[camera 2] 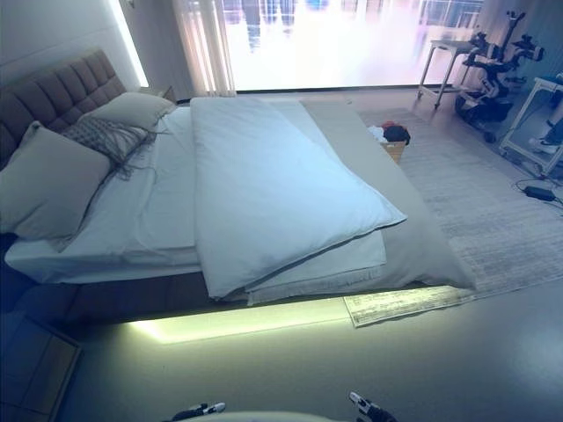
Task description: Make the bed neatly
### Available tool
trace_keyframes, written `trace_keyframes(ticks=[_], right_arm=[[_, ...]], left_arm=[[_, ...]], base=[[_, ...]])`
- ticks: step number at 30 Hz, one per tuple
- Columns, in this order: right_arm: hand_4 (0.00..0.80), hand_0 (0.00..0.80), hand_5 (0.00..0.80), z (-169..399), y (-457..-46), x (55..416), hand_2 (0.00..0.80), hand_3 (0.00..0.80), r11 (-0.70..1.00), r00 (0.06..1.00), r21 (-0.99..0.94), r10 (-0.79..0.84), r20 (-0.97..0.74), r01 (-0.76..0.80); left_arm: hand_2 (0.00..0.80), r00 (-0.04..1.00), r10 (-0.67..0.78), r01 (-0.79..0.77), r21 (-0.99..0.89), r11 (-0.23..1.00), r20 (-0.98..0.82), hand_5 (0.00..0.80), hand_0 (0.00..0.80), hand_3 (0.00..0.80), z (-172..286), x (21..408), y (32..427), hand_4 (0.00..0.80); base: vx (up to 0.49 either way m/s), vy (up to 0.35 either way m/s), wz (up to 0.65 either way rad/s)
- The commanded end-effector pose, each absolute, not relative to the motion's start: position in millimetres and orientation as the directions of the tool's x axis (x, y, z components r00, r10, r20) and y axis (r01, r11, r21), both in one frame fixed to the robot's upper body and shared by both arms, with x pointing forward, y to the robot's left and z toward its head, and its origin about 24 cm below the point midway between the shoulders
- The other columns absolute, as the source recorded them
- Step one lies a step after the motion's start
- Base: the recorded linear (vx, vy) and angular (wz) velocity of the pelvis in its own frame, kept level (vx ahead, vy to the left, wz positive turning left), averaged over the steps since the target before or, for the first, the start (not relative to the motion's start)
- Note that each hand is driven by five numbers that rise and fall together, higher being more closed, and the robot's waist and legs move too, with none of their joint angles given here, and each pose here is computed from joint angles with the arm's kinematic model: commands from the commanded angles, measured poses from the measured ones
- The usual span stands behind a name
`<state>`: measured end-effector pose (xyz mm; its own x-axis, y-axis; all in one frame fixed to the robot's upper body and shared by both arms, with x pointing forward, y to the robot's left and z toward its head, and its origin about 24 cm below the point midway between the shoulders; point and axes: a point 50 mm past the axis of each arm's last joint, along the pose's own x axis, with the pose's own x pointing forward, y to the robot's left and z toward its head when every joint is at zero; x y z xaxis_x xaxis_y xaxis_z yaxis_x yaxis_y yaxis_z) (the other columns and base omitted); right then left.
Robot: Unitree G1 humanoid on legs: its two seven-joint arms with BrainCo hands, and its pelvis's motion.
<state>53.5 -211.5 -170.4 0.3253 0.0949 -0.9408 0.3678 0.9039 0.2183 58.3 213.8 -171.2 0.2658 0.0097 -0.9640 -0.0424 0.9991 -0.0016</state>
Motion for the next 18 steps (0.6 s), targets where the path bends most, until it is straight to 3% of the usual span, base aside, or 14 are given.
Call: trace_keyframes(ticks=[1, 18], right_arm=[[0.0, 0.0, 0.0, -170.9, -193.7, 75.7, 0.0, 0.0, 0.903, 0.335, 0.265, 0.148, -0.931, 0.338], [0.0, 0.0, 0.0, -169.7, -194.9, 82.6, 0.0, 0.0, 0.904, 0.335, 0.261, 0.143, -0.931, 0.339]], left_arm=[[0.0, 0.269, -0.027, 0.004, -0.026, 1.0, -0.963, 0.0, 0.0, 0.0, -172.5, 72.9, 197.9, 0.0], [0.0, 0.224, -0.042, 0.002, -0.043, 0.999, -0.974, 0.0, 0.0, 0.0, -173.4, 70.4, 196.4, 0.0]], base=[[0.0, 0.0, 0.0], [0.006, -0.002, 0.0]])
